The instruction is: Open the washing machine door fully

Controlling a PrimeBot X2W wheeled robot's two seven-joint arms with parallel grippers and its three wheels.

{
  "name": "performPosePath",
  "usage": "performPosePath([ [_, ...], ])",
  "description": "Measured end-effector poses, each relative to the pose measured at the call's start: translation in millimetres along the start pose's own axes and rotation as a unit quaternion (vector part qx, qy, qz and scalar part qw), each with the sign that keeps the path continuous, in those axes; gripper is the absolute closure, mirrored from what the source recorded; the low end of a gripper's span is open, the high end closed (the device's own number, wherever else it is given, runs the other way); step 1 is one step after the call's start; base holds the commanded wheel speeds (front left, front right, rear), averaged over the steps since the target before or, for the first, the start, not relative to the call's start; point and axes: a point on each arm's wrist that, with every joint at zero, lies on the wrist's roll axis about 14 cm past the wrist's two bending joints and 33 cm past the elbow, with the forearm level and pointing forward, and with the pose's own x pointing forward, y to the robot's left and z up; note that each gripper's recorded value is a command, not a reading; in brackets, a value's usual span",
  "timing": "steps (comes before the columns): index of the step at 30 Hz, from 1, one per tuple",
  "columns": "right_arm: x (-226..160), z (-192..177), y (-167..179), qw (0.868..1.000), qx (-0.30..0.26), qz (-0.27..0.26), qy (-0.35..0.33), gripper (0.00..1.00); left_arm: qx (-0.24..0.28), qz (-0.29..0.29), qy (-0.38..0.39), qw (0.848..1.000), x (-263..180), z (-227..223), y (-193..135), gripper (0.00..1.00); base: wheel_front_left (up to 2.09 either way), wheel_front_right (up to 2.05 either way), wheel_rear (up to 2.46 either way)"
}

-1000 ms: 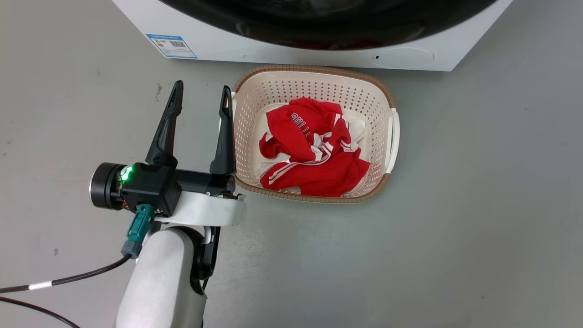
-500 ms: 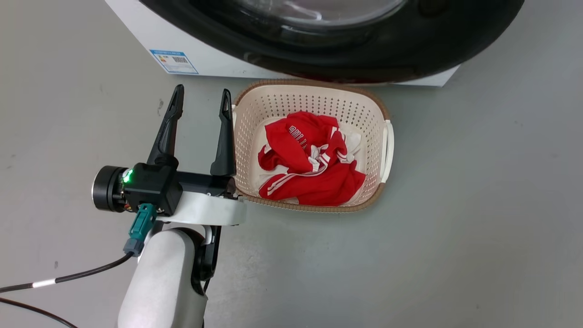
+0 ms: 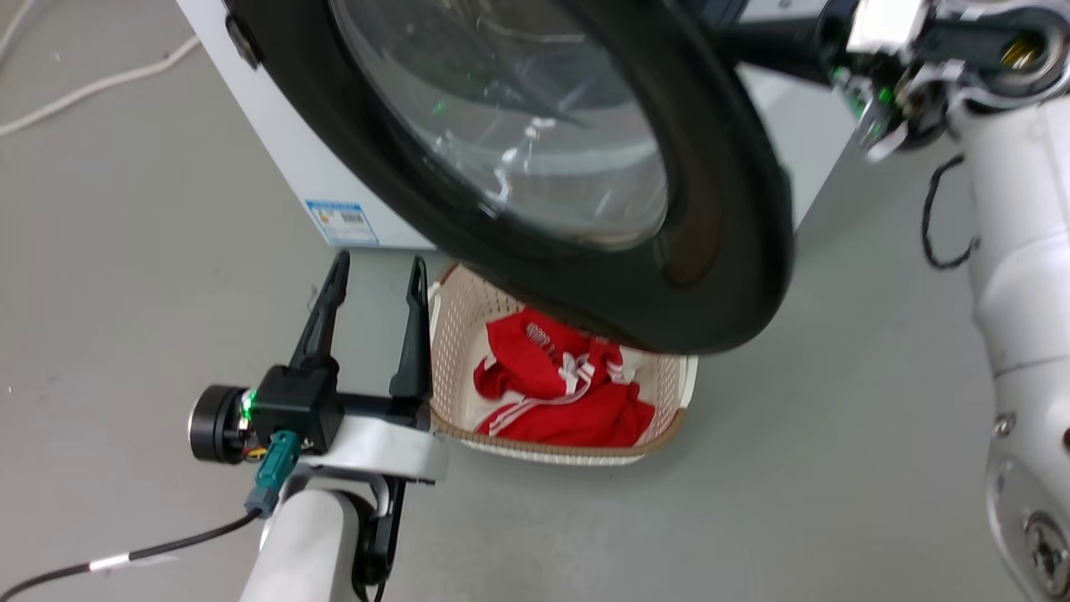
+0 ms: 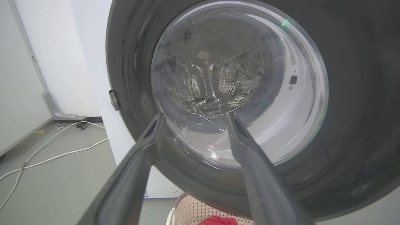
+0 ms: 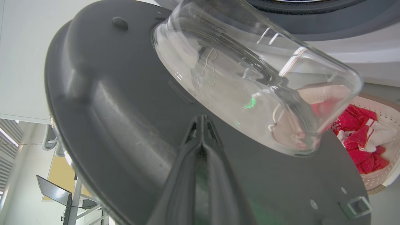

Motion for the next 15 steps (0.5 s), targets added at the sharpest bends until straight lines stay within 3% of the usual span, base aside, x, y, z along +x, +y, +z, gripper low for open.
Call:
performPosePath([
  [15, -7.0, -83.8, 49.8, 0.994, -0.035, 0.056, 0.091, 1.0, 0.0, -0.006, -0.024, 1.0, -28.7, 27.7, -3.8, 0.0, 0.0, 0.0, 0.0],
])
